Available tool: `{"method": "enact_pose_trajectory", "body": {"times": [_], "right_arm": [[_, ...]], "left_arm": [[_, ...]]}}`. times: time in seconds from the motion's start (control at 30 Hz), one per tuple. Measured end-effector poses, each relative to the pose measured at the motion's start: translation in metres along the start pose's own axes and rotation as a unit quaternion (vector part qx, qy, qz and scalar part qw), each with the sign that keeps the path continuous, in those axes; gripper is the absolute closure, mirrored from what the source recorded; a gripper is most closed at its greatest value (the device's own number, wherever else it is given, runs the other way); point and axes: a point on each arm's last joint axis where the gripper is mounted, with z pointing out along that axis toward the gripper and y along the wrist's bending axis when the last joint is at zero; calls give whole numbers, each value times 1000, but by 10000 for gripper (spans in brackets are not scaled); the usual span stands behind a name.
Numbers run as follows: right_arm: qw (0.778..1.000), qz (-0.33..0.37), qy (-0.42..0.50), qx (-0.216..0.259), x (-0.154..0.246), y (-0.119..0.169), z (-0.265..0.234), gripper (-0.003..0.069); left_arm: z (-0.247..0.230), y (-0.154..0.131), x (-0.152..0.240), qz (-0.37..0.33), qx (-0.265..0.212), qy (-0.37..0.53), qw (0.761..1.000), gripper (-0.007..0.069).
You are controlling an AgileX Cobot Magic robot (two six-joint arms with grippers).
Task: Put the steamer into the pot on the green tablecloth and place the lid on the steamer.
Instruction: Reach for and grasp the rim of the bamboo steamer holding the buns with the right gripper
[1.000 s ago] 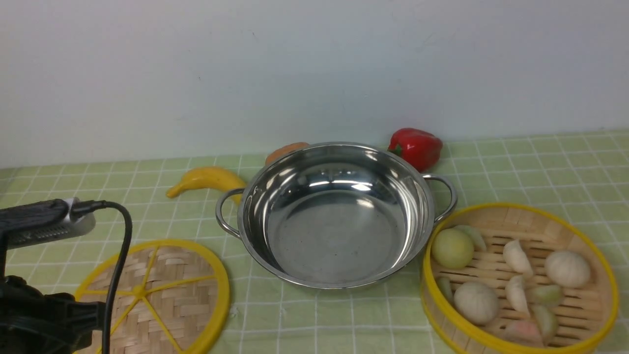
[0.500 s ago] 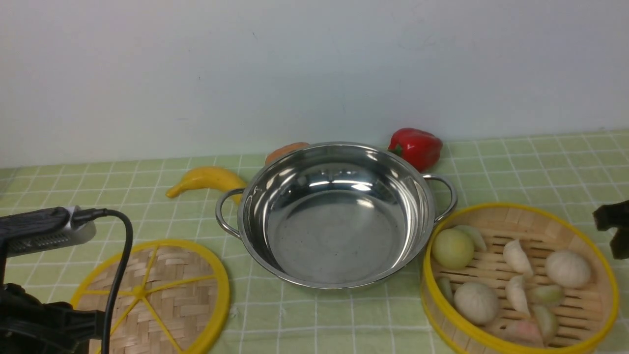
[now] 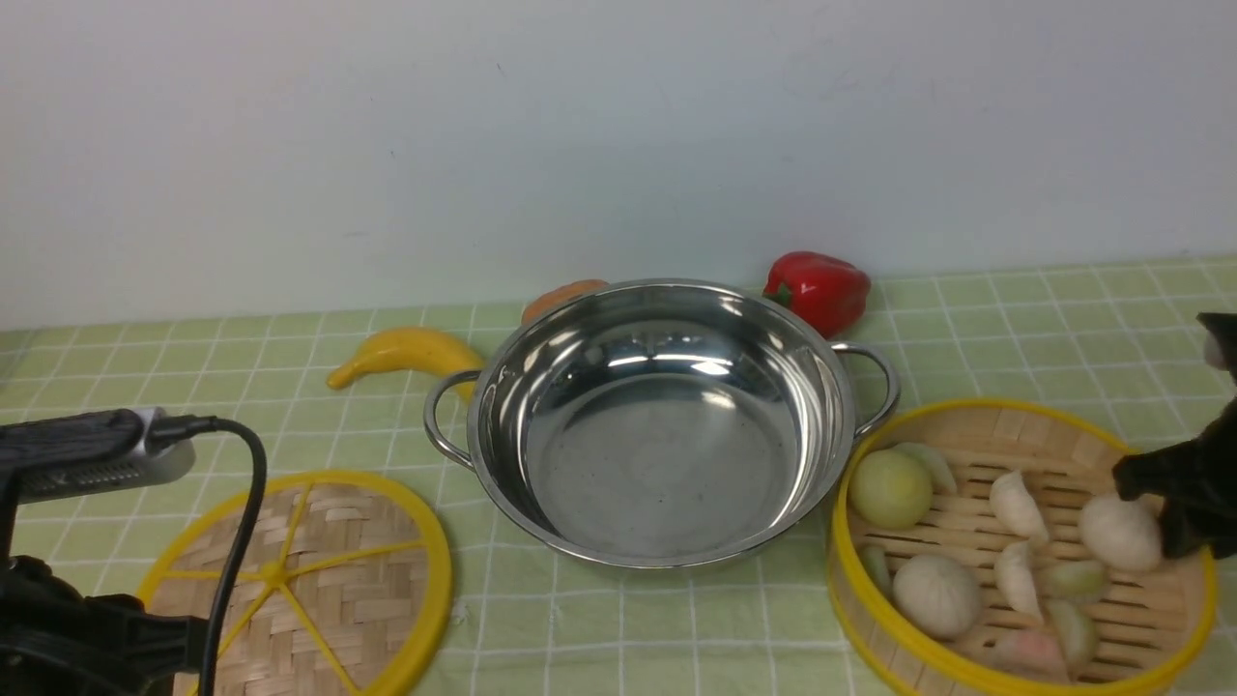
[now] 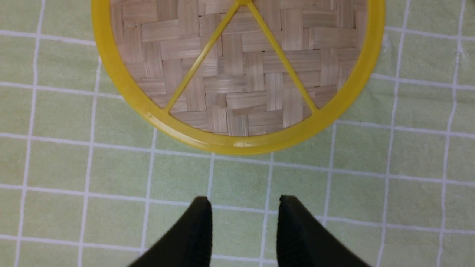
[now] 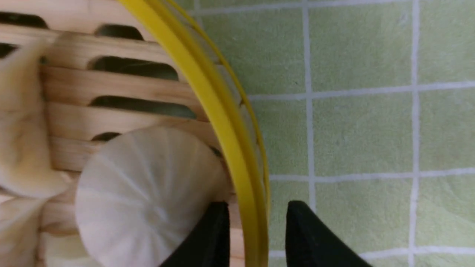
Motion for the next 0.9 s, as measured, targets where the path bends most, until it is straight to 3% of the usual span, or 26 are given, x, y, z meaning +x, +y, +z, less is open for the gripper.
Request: {"method": "enact_pose_trajectory", "body": {"times": [0.13,0.5,0.9], "right_arm": [[1000,-1,10,3,0,0,6,603],[999,-18,33,22,8,-4,-17,601],[999,-34,12,24,-2,-1,-96,601]], "left_arm": [[0,0,0,0,0,-1,1000,382],[0,0,0,5,0,-1,1000,382],[0,0,0,13,0,-1,1000,382]]}}
